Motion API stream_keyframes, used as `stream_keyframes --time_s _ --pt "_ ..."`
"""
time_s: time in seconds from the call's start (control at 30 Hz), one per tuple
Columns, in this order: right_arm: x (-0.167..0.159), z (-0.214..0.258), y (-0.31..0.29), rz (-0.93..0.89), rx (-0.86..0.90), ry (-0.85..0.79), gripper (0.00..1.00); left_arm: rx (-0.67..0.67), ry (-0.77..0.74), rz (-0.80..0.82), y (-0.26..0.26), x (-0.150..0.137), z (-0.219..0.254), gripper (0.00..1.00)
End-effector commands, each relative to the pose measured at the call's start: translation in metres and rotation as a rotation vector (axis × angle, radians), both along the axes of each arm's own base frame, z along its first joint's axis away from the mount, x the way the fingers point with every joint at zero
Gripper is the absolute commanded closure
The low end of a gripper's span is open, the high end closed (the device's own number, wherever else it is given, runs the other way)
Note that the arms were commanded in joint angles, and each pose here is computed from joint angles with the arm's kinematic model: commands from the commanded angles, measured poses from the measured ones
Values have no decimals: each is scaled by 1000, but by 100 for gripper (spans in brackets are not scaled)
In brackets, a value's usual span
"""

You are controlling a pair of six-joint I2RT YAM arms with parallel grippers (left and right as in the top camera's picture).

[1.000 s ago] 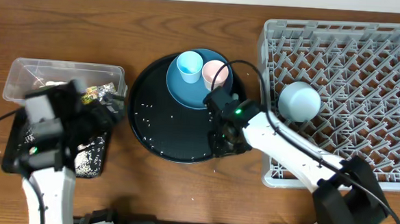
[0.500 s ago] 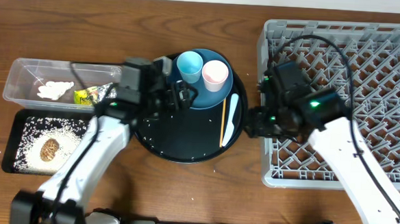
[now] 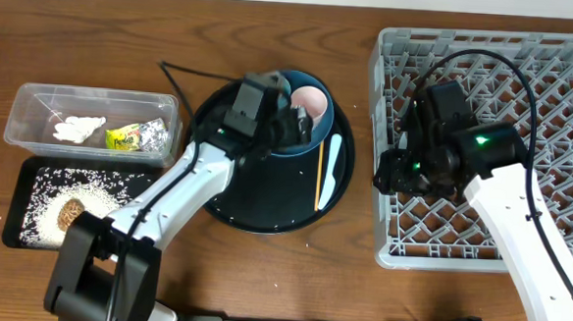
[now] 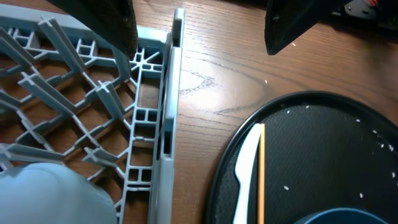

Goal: Sort waste into correct bins and load items into the dishwasher rack

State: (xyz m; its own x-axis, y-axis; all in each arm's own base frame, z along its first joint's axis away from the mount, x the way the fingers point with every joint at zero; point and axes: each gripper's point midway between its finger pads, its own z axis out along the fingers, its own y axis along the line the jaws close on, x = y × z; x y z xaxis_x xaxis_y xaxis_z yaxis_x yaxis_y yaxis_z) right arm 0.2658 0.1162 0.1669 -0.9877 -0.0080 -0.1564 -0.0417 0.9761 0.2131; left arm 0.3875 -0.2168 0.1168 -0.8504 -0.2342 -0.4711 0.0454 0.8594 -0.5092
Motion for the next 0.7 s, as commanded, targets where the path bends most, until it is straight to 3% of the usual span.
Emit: stream_keyframes --time_s 0.0,0.2,0.4,0.67 --pt "0 4 -4 25 -6 -16 40 43 -27 55 3 20 1 18" --pt "-6 2 -11 25 -45 8 40 98 68 45 10 1 -16 24" --pt "-8 1 -11 39 -49 12 39 175 110 90 36 -21 -3 27" --pt "-14 0 -11 43 -51 36 40 305 168 279 81 -35 -13 26"
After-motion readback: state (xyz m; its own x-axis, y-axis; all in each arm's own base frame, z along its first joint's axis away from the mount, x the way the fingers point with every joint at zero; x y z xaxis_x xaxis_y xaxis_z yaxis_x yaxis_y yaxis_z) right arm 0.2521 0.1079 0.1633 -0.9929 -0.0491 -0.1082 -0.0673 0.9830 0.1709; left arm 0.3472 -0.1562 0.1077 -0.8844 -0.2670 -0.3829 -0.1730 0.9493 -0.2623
